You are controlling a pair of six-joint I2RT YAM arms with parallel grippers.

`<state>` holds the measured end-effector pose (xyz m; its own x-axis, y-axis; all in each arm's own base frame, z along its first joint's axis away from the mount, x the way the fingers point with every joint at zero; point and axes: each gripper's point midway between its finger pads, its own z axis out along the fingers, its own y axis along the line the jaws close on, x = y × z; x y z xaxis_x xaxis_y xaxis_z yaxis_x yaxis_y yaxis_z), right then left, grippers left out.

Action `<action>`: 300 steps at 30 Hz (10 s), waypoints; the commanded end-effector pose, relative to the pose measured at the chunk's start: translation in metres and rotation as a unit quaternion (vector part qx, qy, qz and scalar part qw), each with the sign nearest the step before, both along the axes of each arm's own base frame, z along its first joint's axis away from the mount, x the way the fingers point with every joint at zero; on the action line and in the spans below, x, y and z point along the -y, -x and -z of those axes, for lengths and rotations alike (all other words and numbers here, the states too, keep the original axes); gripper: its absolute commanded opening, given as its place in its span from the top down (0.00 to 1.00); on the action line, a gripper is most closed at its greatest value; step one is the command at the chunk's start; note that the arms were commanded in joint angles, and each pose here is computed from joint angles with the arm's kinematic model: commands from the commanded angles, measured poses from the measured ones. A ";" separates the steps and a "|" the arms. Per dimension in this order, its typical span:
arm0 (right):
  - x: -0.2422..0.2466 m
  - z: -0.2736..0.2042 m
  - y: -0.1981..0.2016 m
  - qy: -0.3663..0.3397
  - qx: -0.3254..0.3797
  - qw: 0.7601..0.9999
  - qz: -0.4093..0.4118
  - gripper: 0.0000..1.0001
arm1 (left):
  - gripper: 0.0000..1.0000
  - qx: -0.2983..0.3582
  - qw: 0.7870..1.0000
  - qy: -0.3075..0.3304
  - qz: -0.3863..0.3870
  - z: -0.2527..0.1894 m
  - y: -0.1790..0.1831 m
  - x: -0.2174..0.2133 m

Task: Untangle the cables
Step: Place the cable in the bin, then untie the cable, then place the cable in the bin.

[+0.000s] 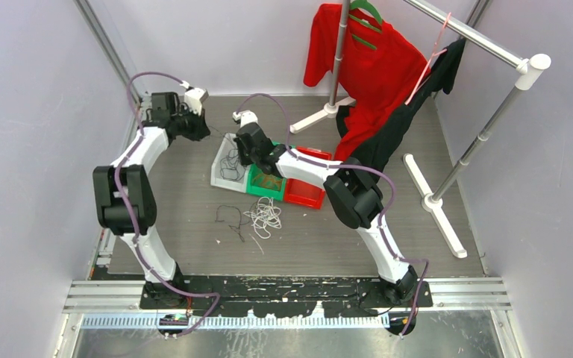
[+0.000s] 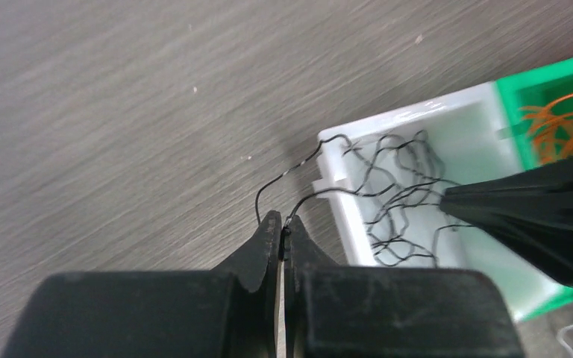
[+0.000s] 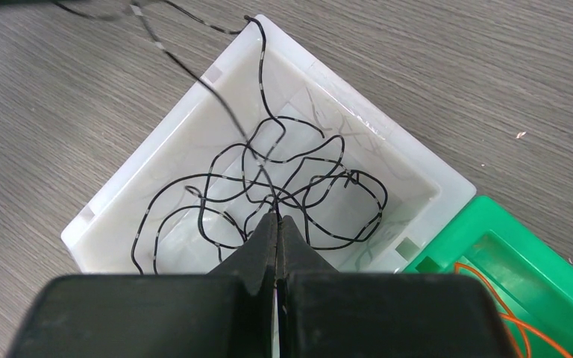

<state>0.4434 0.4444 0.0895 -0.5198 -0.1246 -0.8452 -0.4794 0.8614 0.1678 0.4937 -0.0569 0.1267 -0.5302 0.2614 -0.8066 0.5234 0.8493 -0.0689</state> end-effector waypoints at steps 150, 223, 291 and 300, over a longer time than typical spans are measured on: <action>0.067 -0.182 0.195 -0.222 0.126 0.951 -0.172 0.40 | 1.00 0.194 0.840 -0.229 0.452 -0.191 0.325 0.098; 0.017 0.007 0.249 -0.205 0.041 0.962 -0.177 0.59 | 1.00 0.769 0.638 0.024 0.009 -0.635 0.337 0.048; 0.058 -0.053 0.300 -0.154 0.006 0.970 -0.188 0.47 | 1.00 0.446 0.874 -0.184 0.062 -0.299 0.148 0.102; 0.080 -0.134 0.277 -0.232 0.045 0.962 -0.138 0.38 | 1.00 0.430 0.874 -0.210 0.080 -0.269 0.116 0.116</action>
